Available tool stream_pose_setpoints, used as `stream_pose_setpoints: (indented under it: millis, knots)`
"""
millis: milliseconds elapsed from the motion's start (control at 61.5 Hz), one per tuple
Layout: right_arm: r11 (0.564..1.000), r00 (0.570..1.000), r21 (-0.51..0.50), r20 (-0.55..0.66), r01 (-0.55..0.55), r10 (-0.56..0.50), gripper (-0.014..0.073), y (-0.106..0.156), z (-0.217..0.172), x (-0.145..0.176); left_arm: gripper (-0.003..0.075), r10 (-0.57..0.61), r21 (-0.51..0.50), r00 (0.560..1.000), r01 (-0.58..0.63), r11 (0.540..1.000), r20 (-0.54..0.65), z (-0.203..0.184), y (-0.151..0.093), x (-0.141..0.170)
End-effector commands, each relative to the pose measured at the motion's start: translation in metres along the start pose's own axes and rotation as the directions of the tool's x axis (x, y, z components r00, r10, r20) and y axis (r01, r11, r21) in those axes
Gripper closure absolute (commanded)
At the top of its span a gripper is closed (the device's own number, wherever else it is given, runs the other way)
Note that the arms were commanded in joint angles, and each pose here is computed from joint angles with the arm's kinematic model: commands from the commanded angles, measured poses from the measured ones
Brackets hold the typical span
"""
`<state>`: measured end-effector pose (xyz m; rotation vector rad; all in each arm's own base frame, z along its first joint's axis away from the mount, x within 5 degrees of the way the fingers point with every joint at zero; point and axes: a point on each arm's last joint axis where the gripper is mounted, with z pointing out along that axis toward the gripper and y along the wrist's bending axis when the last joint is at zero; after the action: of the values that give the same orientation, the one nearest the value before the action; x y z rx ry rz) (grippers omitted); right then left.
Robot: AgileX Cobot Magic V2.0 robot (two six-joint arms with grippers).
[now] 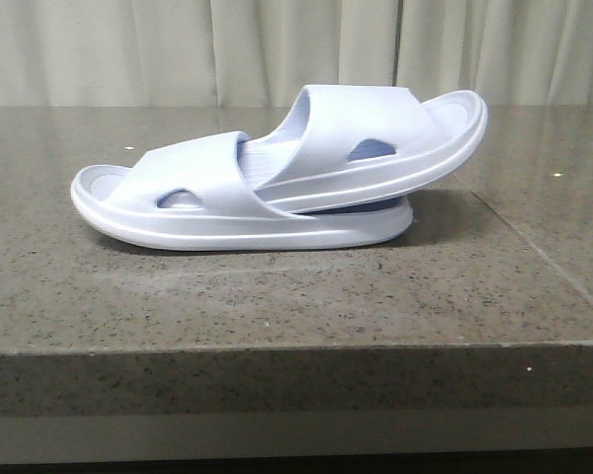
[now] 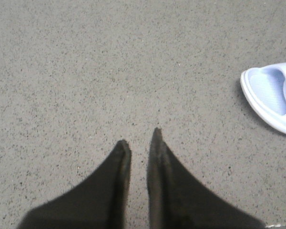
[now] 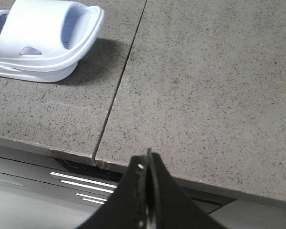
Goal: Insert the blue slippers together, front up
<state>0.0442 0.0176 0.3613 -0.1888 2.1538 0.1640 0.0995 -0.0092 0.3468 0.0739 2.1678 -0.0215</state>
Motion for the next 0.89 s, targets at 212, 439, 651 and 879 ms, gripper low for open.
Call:
stream_pose_setpoints:
  millis: [212,439,651,879]
  knots:
    - [1.0,0.998,0.005,0.061,0.002,-0.002,0.0713,-0.0004,-0.0024,-0.009,0.0741,-0.015,0.036,0.985,0.01,0.999,0.17,-0.0057,-0.0028,-0.0191]
    - [1.0,0.998,0.005,0.061,0.002,-0.002,0.0713,-0.0004,-0.0024,-0.009,0.0741,-0.015,0.036,0.985,0.01,0.999,0.17,-0.0057,-0.0028,-0.0191]
    - [1.0,0.998,0.005,0.061,0.002,-0.002,0.0713,-0.0004,-0.0024,-0.009,0.0741,-0.015,0.036,0.985,0.01,0.999,0.17,-0.0057,-0.0028,-0.0191]
    - [1.0,0.998,0.005,0.061,0.002,-0.002,0.0713,-0.0004,-0.0024,-0.009,0.0741,-0.026,0.051,0.985,0.018,0.999,0.169,-0.0057,-0.0041,-0.0191]
